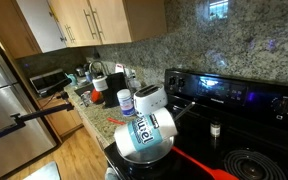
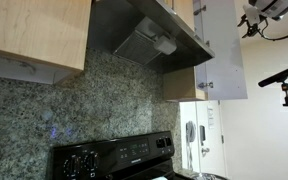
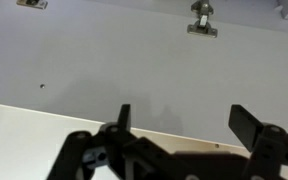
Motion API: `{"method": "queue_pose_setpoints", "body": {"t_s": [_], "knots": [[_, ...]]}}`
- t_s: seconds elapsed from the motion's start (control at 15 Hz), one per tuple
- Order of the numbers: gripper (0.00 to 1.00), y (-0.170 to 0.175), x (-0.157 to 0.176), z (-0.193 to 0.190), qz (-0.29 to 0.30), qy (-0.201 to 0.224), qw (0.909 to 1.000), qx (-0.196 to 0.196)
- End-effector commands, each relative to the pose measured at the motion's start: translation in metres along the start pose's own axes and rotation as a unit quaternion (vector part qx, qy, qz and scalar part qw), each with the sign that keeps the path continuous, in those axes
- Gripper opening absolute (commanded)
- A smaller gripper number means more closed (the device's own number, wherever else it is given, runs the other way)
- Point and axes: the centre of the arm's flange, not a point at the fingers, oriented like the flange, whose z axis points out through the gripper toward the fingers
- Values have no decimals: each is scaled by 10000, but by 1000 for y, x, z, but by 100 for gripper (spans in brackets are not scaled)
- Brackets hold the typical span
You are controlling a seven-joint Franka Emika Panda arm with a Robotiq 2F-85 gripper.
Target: Close the open cabinet drawer.
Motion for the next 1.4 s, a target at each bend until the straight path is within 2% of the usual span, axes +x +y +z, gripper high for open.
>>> {"method": "queue_pose_setpoints", "body": {"t_s": [0.0,0.4,0.6,0.93,1.13,1.27,1.33], "knots": [[100,-12,22,54,485,363,9975,-368],[100,25,56,111,1105,874,9840,-1086],[100,40,64,136,1220,1012,9781,-1349],[100,51,59,168,1387,1307,9711,-1435],[100,53,48,176,1383,1290,9719,-1403],[100,52,39,167,1243,1118,9768,-1340],[100,51,31,160,1110,903,9808,-1325]]}}
